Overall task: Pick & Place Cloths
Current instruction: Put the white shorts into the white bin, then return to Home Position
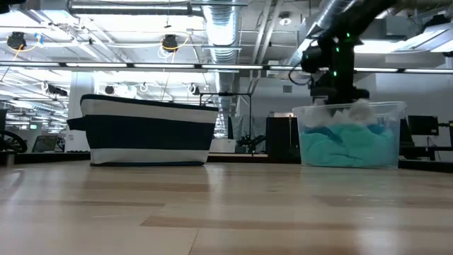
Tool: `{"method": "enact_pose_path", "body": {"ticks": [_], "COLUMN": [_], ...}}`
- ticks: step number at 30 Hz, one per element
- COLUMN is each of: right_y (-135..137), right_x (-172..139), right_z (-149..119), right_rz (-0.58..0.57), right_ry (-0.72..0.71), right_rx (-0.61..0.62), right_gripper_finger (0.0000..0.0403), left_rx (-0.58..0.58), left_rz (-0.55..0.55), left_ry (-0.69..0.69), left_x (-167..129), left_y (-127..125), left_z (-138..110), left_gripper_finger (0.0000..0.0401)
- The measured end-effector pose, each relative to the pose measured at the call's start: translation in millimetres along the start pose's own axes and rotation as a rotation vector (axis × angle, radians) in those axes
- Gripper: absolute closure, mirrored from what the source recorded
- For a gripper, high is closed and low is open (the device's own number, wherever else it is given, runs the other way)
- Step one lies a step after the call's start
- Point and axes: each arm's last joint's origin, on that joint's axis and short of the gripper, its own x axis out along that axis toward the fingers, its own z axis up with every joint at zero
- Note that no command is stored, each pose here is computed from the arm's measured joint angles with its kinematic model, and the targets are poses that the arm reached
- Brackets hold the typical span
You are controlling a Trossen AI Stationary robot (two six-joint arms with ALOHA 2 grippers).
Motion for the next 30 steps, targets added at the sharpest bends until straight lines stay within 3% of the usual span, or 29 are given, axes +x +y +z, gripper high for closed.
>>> {"method": "enact_pose_path", "body": {"ticks": [7,12,17,26,30], "right_y": [-6,-3,-9,-25,-30], "right_x": [40,41,5,-64,-108], "right_z": [-3,4,12,5,-6], "right_rz": [0.046,0.081,0.061,0.081,0.106], "right_ry": [0.051,0.032,-0.065,-0.179,-0.279], "right_rx": [0.057,0.064,0.093,0.138,0.160], "right_gripper_finger": [0.0402,0.0376,0.0318,0.0148,0.0125], "left_rx": [0.000,-0.005,-0.024,-0.067,-0.116], "left_rz": [0.012,0.039,0.071,0.120,0.049], "left_ry": [-0.030,-0.092,-0.143,-0.200,-0.258], "left_x": [0,1,3,8,-3], "left_y": [0,2,5,11,9], "left_z": [1,4,11,23,36], "left_gripper_finger": [0.0082,0.0082,0.0082,0.0082,0.0082]}}
